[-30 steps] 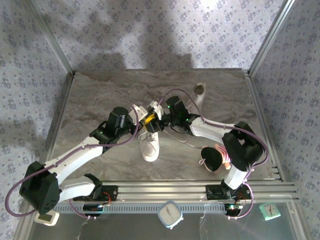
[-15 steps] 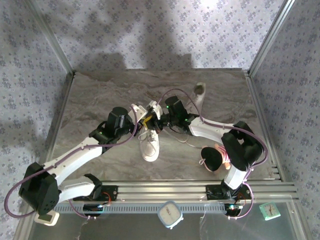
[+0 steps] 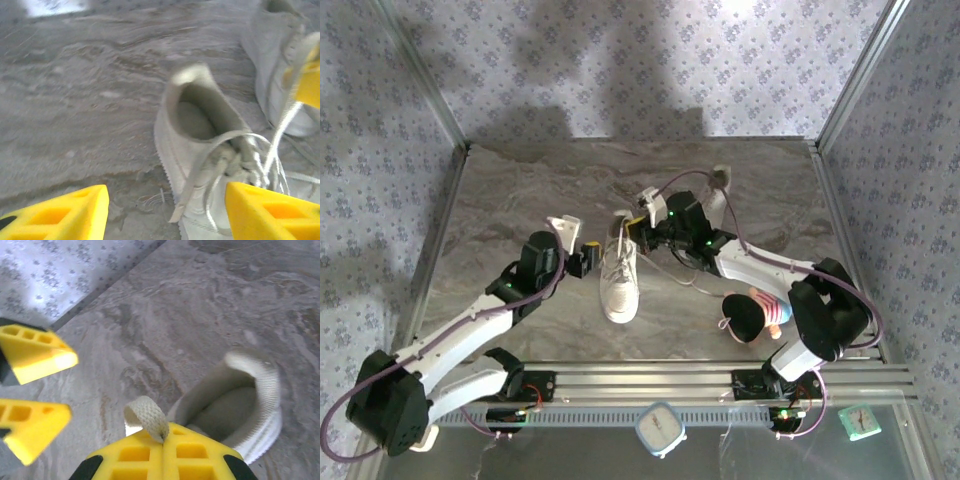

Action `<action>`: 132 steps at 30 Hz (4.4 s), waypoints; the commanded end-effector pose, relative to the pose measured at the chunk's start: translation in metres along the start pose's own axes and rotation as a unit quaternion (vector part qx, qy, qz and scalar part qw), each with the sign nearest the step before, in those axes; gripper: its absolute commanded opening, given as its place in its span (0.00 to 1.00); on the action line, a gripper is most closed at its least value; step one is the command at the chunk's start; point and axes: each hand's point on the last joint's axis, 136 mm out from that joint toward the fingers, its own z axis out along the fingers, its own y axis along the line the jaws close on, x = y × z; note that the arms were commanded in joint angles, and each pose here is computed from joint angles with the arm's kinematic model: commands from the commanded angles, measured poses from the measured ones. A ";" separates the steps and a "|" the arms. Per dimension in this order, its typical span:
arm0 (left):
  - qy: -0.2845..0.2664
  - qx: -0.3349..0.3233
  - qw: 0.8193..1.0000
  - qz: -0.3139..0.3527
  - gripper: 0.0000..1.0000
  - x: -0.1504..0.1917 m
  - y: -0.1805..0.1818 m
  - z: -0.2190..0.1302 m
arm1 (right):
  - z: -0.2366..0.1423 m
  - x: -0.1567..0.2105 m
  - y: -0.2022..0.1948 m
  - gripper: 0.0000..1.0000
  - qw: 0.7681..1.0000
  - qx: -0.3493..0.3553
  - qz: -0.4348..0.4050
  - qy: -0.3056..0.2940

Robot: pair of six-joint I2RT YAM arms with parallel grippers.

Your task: Tie the shoes

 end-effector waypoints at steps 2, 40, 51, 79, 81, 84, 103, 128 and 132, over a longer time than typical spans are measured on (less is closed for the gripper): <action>0.015 -0.015 0.993 -0.117 0.60 0.020 0.015 0.001 | -0.005 0.004 -0.015 0.00 0.999 0.035 0.033 0.004; 0.114 0.260 0.920 -0.270 0.57 0.069 -0.014 0.086 | 0.003 0.002 -0.007 0.00 0.999 0.017 0.033 0.035; 0.115 0.265 0.917 -0.276 0.26 0.070 -0.015 0.086 | 0.004 0.002 -0.008 0.00 0.999 0.018 0.033 0.036; 0.081 0.055 0.964 -0.246 0.00 0.072 0.033 0.030 | 0.007 0.003 0.012 0.00 0.998 -0.004 0.000 0.061; 0.077 0.045 0.965 -0.246 0.00 0.070 0.035 0.025 | 0.011 0.006 0.020 0.00 0.996 -0.010 -0.020 0.081; 0.075 0.017 0.965 -0.250 0.00 0.071 0.043 0.017 | 0.018 0.018 0.025 0.00 0.993 0.000 -0.044 0.113; 0.092 -0.028 0.963 -0.252 0.00 0.076 0.055 0.012 | -0.037 0.064 -0.009 0.43 0.994 0.031 -0.001 0.106; 0.113 -0.024 0.961 -0.252 0.00 0.076 0.051 0.025 | 0.019 0.097 -0.013 0.47 0.980 -0.158 0.005 0.122; 0.113 -0.021 0.961 -0.251 0.00 0.077 0.049 0.025 | 0.024 0.099 -0.015 0.46 0.980 -0.156 0.007 0.126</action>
